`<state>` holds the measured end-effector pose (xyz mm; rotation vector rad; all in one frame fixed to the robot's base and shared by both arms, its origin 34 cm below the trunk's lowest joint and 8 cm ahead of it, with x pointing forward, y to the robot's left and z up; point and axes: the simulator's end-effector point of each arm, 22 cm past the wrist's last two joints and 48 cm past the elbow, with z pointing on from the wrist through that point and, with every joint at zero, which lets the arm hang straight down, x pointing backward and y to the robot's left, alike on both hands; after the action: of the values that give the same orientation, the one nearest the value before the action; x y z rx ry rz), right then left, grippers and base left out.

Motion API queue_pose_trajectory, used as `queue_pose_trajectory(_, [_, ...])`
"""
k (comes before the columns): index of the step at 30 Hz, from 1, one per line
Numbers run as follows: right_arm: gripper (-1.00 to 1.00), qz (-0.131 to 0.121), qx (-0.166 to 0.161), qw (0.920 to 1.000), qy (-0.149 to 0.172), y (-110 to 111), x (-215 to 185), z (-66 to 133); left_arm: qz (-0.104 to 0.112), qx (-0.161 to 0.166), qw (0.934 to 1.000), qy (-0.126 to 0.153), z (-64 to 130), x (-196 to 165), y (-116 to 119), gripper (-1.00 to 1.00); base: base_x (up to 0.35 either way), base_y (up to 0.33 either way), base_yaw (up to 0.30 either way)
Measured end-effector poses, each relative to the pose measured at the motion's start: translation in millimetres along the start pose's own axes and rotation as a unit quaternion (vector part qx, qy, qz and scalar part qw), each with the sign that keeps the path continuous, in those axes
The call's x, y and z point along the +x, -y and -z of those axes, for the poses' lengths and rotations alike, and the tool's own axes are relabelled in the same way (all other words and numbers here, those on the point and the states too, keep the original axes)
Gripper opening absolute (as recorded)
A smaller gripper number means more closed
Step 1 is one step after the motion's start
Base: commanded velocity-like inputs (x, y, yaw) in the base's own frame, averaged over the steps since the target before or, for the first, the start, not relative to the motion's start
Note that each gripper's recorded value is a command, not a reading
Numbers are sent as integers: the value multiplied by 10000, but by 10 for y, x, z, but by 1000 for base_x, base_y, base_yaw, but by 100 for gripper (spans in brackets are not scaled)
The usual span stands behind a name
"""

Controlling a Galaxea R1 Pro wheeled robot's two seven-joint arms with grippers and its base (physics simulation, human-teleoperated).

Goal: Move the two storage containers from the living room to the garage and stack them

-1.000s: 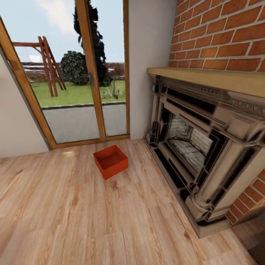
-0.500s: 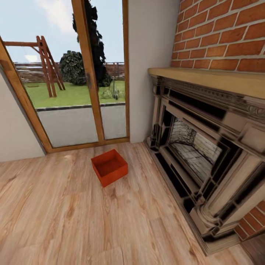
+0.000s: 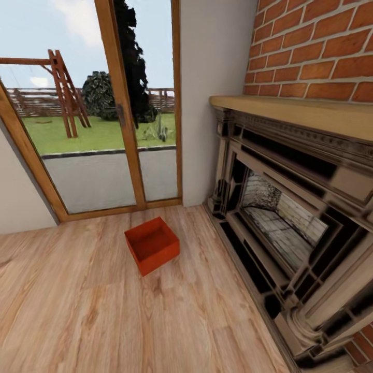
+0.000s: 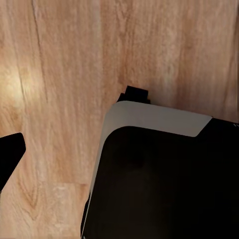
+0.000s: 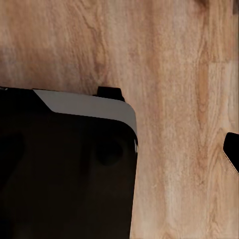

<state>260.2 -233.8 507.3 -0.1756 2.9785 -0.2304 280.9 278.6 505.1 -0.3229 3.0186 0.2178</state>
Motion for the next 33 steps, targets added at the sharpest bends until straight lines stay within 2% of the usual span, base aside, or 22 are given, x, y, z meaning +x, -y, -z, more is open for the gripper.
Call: queue_pose_trajectory(33, [100, -10, 1, 10000, 2, 0, -1, 0, 0, 3, 10000, 1, 0, -2, 1, 100, 324, 0, 1])
